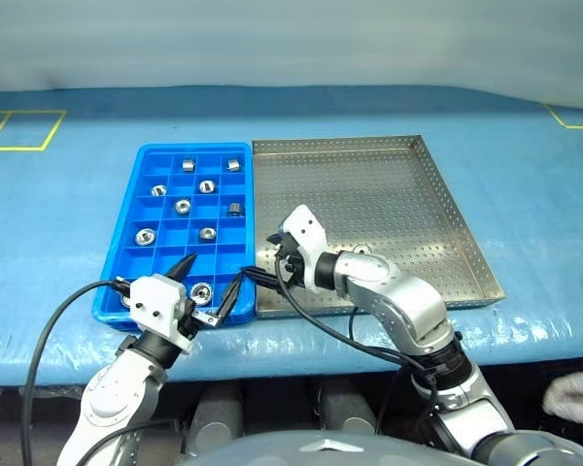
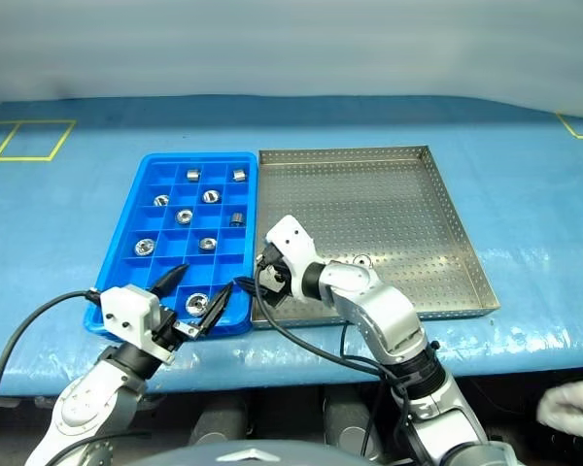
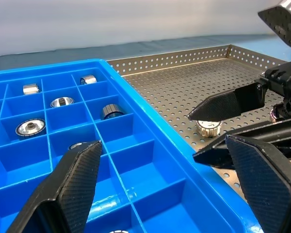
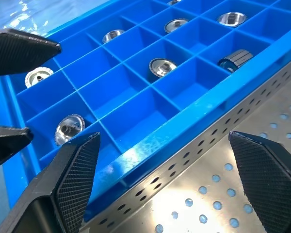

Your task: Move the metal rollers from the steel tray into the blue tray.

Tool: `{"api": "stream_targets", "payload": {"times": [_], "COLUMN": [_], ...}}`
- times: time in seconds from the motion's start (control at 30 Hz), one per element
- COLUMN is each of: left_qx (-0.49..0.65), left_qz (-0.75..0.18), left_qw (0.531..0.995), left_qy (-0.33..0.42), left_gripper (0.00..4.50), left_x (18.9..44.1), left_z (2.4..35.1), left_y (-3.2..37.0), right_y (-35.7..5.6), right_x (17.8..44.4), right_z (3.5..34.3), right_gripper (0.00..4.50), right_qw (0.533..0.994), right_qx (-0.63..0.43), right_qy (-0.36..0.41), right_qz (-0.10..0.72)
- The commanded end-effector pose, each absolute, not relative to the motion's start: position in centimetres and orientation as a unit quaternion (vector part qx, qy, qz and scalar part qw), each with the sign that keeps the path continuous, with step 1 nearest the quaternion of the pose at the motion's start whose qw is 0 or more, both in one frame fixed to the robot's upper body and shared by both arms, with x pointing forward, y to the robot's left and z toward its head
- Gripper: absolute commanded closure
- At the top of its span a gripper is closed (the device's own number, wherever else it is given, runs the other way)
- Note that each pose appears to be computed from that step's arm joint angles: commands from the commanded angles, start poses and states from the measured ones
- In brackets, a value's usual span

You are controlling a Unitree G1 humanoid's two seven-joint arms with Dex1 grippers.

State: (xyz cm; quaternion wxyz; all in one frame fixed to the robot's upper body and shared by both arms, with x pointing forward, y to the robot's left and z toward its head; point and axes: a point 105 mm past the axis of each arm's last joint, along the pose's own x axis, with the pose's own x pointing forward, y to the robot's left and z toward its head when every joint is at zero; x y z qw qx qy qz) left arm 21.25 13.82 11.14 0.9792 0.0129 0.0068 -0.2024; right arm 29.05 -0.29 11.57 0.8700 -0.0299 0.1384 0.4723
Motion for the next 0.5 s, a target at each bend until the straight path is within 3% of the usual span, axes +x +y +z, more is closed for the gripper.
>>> {"api": "stream_targets", "payload": {"times": [0.03,0.23,0.5], "left_qx": [0.008,0.008,0.008], "left_qz": [-0.216,-0.223,-0.219], "left_qw": [0.976,0.975,0.976], "left_qy": [-0.003,-0.003,-0.004], "left_gripper": [0.00,0.00,0.00], "left_x": [21.2,21.4,21.4], "left_z": [11.7,11.7,11.7], "left_y": [13.4,13.2,13.2], "right_y": [-1.9,-3.9,-3.2], "right_x": [31.2,33.2,33.9], "right_z": [15.1,15.2,11.4], "right_gripper": [0.03,0.03,0.03], "right_qw": [0.910,0.942,0.948], "right_qx": [-0.011,0.024,0.030], "right_qy": [0.064,0.066,0.120], "right_qz": [0.410,0.328,0.294]}}
